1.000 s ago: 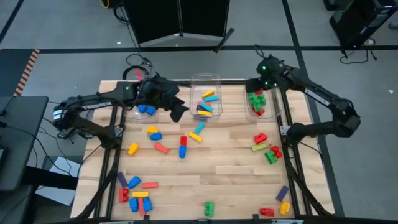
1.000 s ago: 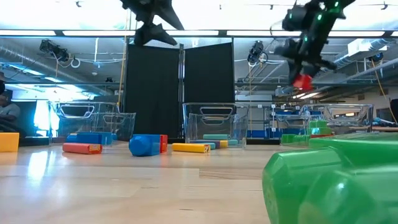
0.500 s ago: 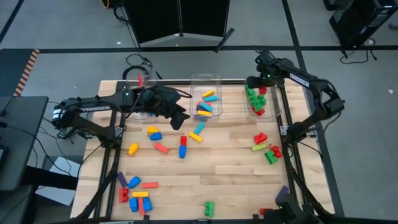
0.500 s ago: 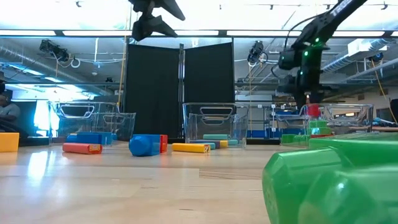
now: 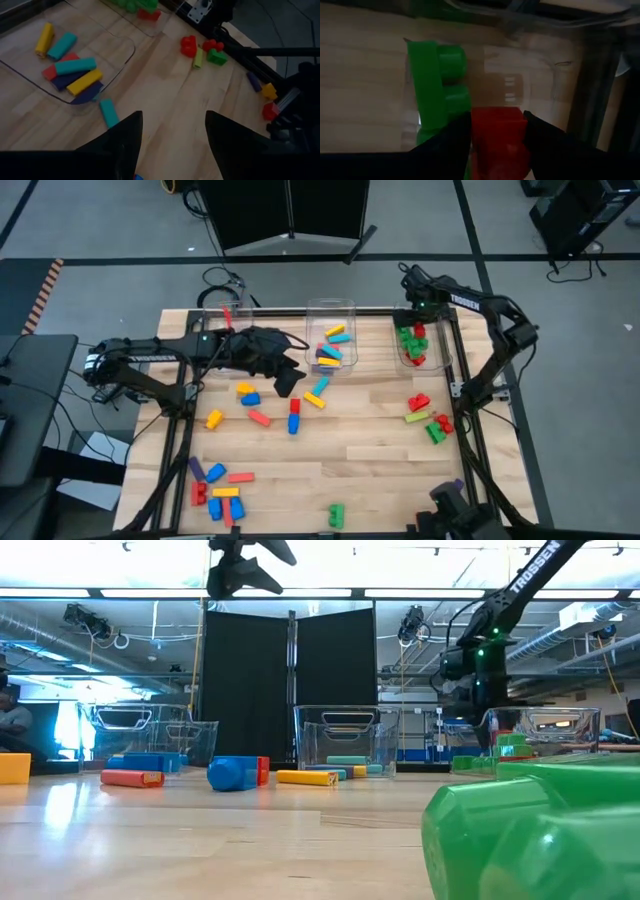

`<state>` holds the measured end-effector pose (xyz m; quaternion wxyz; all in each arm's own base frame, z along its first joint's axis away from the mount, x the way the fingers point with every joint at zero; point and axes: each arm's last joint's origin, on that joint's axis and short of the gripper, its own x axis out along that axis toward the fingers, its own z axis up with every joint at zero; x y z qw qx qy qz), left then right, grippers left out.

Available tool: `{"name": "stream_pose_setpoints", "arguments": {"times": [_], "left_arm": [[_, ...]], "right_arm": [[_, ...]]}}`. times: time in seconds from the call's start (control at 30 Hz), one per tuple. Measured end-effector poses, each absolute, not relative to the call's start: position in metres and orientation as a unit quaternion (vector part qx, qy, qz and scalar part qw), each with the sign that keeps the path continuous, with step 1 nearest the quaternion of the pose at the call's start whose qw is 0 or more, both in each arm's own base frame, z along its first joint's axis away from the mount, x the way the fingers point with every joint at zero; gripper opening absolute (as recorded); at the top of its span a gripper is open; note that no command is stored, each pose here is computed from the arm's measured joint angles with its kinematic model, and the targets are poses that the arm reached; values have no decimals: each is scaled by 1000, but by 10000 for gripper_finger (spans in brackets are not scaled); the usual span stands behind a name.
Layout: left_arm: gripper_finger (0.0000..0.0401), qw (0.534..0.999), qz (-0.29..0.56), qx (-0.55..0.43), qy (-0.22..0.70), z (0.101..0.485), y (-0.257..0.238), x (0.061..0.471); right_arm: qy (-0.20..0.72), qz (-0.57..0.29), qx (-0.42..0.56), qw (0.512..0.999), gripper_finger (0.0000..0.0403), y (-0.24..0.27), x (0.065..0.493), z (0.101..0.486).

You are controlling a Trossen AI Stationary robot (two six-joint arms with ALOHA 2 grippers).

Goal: Sort blocks by size
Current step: Put the red 2 stud game piece into the right transparent bin, then put the yellow 1 stud game piece into the left transparent bin

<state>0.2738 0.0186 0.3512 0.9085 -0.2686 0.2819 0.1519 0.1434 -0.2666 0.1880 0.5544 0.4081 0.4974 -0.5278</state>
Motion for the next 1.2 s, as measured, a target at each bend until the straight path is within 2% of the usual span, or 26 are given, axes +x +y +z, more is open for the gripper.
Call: {"name": "stream_pose_setpoints", "arguments": {"times": [0.33, 0.57, 0.87, 1.2], "left_arm": [[223, 910, 151, -266, 280, 351, 15, 274], [223, 915, 177, -240, 274, 351, 17, 274], [223, 941, 178, -97, 271, 355, 20, 276], [223, 948, 174, -32, 265, 358, 20, 277]], "right_arm": [[506, -508, 407, 565, 220, -268, 145, 184], [484, -522, 381, 590, 228, -261, 137, 210], [415, -525, 354, 653, 222, -230, 130, 265], [324, -470, 256, 780, 216, -157, 130, 332]]}}
